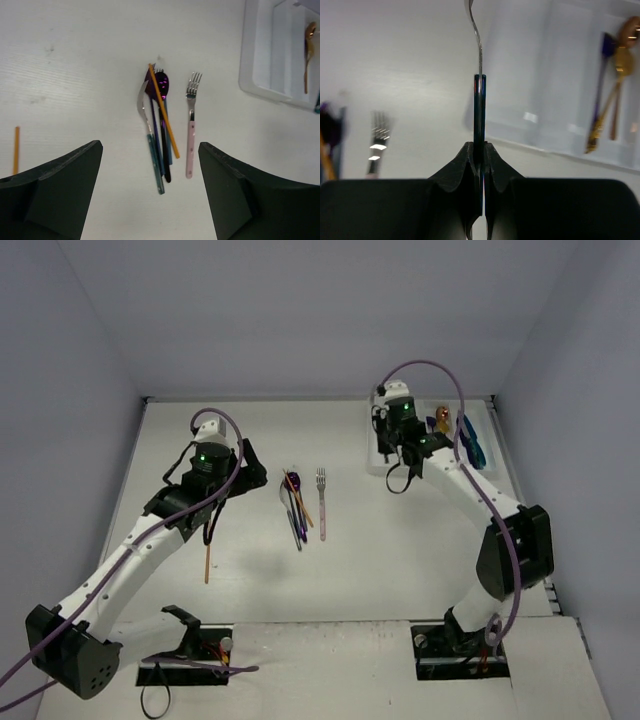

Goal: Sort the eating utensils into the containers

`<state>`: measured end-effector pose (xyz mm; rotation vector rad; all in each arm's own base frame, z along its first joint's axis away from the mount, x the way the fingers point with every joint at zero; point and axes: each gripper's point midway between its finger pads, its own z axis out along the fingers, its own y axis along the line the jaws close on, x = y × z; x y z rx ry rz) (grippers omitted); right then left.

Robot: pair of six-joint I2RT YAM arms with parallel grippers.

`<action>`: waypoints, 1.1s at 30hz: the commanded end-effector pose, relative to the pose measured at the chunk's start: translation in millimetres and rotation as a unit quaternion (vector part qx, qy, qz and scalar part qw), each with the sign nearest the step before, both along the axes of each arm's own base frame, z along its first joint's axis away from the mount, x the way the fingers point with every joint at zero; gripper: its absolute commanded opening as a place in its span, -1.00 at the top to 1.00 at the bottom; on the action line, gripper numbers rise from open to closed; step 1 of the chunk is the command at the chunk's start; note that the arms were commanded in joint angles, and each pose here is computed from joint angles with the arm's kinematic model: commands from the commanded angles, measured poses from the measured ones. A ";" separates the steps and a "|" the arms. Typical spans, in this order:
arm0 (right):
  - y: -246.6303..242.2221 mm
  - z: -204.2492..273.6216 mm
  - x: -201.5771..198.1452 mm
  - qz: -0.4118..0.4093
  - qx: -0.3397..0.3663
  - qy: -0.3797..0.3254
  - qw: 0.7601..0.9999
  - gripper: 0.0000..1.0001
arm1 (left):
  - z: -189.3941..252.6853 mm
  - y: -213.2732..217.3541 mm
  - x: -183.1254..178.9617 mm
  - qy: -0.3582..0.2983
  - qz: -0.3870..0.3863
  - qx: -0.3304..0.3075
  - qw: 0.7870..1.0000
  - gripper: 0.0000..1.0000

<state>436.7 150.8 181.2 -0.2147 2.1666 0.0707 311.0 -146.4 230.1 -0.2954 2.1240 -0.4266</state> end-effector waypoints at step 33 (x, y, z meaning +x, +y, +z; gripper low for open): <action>-156.9 11.9 118.0 -0.161 -0.066 -0.035 0.984 0.05 | -63.4 25.1 -43.3 0.098 -0.011 0.061 0.993 -0.46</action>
